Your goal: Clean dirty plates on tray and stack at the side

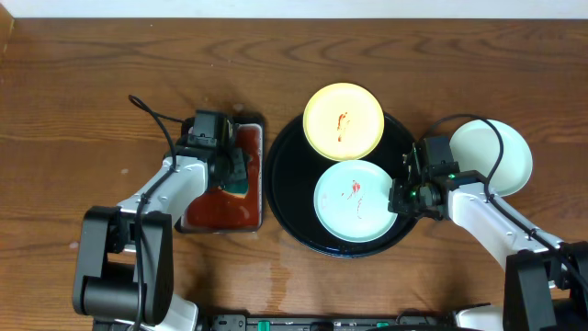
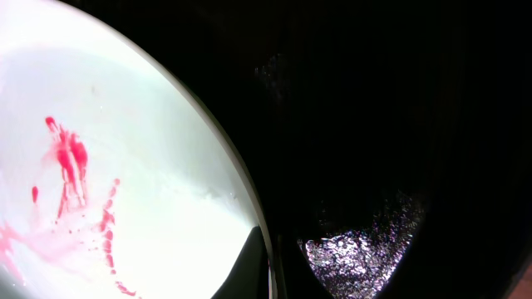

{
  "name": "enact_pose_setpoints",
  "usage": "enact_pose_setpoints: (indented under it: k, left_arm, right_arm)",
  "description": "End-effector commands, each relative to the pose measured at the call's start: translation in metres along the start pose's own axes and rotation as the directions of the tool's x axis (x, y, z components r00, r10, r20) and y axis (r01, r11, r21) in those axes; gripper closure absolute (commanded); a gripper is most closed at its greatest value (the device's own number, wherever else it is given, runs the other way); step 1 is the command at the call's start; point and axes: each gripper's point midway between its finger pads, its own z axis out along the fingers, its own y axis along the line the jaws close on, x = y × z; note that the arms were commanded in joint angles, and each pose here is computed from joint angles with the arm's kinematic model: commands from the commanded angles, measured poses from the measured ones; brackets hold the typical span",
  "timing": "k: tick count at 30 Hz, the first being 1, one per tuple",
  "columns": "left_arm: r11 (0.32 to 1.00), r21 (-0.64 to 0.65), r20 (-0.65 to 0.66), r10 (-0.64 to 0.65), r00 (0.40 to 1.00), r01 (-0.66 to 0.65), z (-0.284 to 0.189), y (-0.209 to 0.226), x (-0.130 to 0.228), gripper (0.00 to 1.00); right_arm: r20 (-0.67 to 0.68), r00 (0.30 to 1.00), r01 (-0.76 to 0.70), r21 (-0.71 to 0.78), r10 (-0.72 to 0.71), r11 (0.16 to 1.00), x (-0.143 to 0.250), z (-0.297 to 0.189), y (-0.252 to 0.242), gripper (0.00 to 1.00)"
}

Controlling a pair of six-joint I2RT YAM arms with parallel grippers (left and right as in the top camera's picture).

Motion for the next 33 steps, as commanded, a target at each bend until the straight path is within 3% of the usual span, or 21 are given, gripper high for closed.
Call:
enact_pose_setpoints:
  k: [1,5,7,9,28,33]
  left_arm:
    - [1.000,-0.028,0.011,0.013,1.000,-0.013,-0.004,0.006,-0.003,0.92]
    - [1.000,-0.008,0.079,0.019,0.997,-0.018,-0.025,0.000,-0.016,0.91]
    - [1.000,0.001,0.107,0.020,0.994,-0.020,-0.036,-0.003,-0.020,0.51]
    - [1.000,0.004,0.115,0.021,0.993,-0.021,-0.043,-0.004,-0.020,0.42]
    - [1.000,-0.021,0.030,0.015,0.999,-0.014,-0.017,0.003,-0.005,0.45]
    - [1.000,-0.029,-0.007,0.012,1.000,-0.012,-0.004,0.006,0.001,0.59]
  right_arm:
    - [-0.021,1.000,0.009,0.017,-0.009,1.000,0.006,0.004,-0.002,0.99]
    - [-0.021,1.000,0.010,0.017,-0.009,1.000,0.006,0.004,-0.002,0.99]
    - [-0.021,1.000,0.010,0.017,-0.009,1.000,0.006,0.004,-0.002,0.99]
    - [-0.021,1.000,0.010,0.017,-0.009,1.000,0.006,0.004,-0.002,0.99]
    - [-0.021,1.000,0.009,0.017,-0.009,1.000,0.006,0.004,-0.002,0.99]
    - [-0.021,1.000,0.009,0.017,-0.009,1.000,0.006,0.004,-0.002,0.99]
